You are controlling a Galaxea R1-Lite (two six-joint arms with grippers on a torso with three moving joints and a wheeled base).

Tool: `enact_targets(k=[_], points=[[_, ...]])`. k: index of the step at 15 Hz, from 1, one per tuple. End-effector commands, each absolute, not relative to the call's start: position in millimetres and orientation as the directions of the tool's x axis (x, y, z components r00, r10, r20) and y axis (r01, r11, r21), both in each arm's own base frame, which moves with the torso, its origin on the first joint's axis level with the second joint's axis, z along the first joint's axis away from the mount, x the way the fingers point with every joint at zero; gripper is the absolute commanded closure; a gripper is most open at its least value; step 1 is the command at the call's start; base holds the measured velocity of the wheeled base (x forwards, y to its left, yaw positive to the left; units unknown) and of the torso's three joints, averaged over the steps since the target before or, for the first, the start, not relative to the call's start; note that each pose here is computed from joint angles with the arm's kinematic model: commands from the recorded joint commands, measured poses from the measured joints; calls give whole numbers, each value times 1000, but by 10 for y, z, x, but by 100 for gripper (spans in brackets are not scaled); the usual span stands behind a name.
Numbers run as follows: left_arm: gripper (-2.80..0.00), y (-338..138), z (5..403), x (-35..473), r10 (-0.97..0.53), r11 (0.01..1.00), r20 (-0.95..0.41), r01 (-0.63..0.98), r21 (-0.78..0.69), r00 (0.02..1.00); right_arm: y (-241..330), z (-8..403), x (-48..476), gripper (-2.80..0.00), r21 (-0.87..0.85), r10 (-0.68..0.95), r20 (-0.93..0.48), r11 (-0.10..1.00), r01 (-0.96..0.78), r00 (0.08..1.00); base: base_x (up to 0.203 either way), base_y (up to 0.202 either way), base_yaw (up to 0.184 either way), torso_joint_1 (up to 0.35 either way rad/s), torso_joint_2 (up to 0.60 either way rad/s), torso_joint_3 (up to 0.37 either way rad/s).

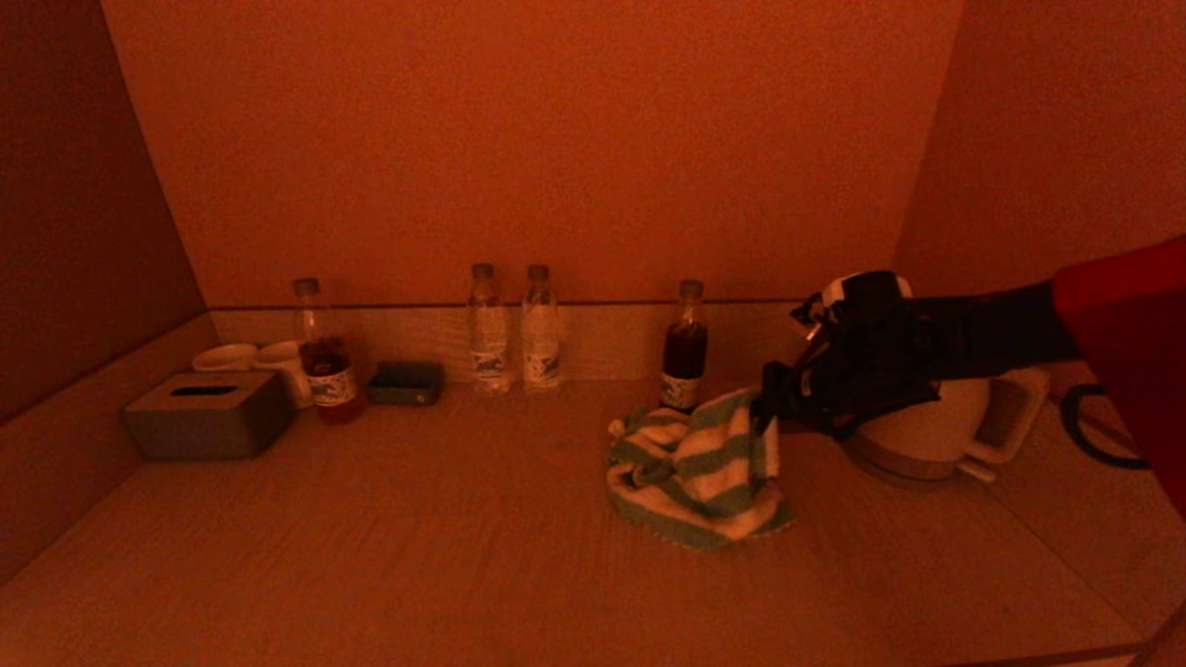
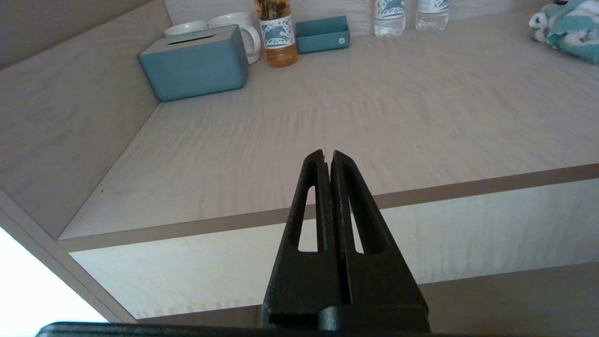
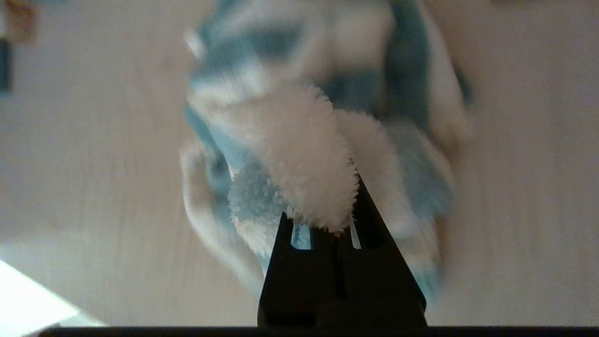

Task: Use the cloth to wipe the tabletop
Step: Sweep the stains on the table

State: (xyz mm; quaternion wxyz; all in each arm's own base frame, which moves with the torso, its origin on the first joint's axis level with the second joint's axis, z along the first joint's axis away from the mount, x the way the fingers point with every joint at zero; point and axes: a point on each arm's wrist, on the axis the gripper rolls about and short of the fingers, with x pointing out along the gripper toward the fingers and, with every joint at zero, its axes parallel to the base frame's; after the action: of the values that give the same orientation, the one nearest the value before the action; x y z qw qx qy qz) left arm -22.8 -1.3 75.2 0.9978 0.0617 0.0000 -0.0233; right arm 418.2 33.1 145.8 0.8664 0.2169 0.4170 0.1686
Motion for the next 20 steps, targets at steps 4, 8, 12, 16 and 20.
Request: enact_targets(k=[4, 8, 12, 16, 20], points=[[0, -13, 752, -228, -46, 991, -3, 46, 124, 999, 380, 1225, 4511, 0, 568, 525, -576, 808, -155, 627, 0, 0, 0, 0, 0, 0], [0, -13, 752, -228, -46, 991, -3, 46, 124, 999, 434, 1112, 4571, 0, 597, 565, -574, 784, -169, 592, 0, 0, 0, 0, 0, 0], [0, -13, 752, -228, -44, 991, -3, 45, 124, 999, 506, 1132, 4510, 0, 608, 589, -578, 773, -184, 564, 0, 0, 0, 0, 0, 0], [0, -13, 752, -228, -48, 991, -3, 48, 124, 999, 524, 1170, 4390, 0, 635, 638, -565, 741, -218, 523, 0, 0, 0, 0, 0, 0], [0, -13, 752, -228, -46, 991, -3, 46, 124, 999, 596, 1345, 3922, 0, 634, 707, -552, 700, -329, 442, 0, 0, 0, 0, 0, 0]])
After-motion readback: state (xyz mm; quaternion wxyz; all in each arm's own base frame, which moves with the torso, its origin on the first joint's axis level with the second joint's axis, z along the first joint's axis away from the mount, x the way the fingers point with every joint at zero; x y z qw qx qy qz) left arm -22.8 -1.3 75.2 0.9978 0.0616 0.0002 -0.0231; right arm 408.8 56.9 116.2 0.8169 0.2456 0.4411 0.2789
